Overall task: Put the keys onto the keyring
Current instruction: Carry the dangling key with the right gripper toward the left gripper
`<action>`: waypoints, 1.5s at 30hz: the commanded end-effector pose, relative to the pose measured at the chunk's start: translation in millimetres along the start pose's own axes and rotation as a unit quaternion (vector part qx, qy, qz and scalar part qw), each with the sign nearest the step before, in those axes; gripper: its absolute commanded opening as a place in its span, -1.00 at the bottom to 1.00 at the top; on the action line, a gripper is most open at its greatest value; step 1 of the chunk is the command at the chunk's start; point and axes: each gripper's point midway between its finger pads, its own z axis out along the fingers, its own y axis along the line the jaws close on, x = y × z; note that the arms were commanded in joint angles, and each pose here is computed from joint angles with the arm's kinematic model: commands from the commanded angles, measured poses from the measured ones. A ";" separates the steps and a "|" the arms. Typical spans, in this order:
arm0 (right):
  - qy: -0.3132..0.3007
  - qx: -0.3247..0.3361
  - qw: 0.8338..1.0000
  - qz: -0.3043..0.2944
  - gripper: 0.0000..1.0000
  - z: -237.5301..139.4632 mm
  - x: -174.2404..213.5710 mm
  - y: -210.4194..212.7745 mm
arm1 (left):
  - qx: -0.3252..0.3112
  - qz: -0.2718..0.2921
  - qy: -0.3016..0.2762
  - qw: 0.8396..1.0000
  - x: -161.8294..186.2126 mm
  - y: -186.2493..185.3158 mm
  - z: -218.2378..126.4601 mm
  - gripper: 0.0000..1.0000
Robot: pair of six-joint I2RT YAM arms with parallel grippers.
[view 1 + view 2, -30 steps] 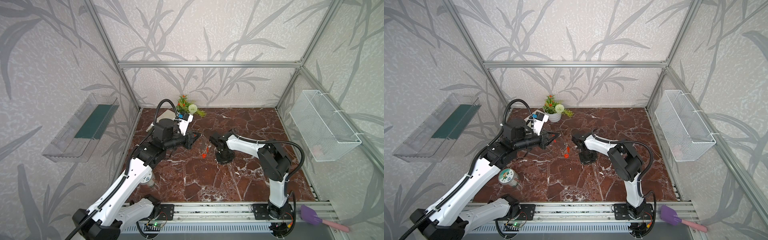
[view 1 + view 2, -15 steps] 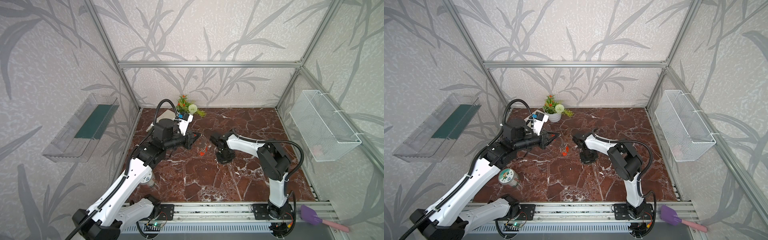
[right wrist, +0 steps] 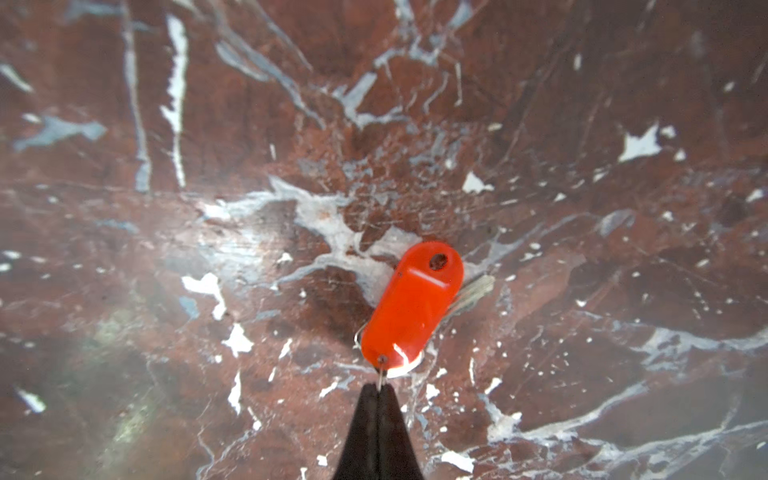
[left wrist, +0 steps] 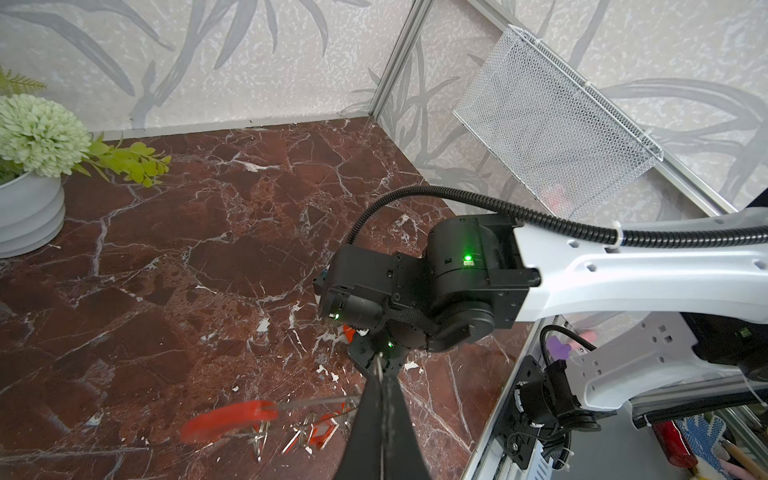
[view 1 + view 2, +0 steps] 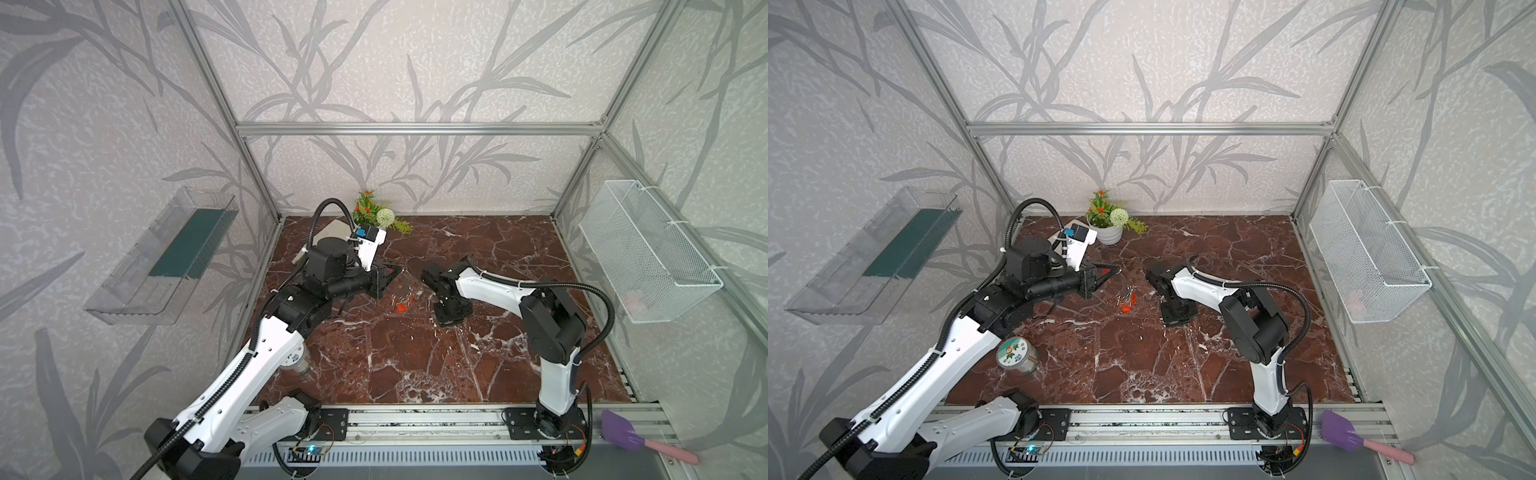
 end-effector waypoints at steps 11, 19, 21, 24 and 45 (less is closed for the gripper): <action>-0.082 -0.058 0.995 0.005 -1.00 -92.3 7.6 -9.7 | 0.016 0.018 -0.017 1.000 -6.9 -6.3 -0.8 -1.00; -0.039 -0.116 0.992 -0.018 -1.00 -110.5 48.4 -4.3 | 0.016 0.034 -0.026 0.999 -9.6 -7.3 -2.0 -1.00; -0.027 -0.130 0.991 -0.019 -1.00 -108.9 60.4 -3.8 | 0.018 0.037 -0.027 0.999 -8.7 -7.5 -2.0 -1.00; 0.001 -0.158 0.987 -0.014 -1.00 -100.0 81.2 0.1 | 0.021 0.039 -0.028 0.999 -8.2 -8.8 -2.7 -1.00; 0.099 -0.188 0.977 0.000 -1.00 -35.8 88.6 27.5 | 0.017 0.036 -0.026 0.999 1.6 -10.4 -15.3 -1.00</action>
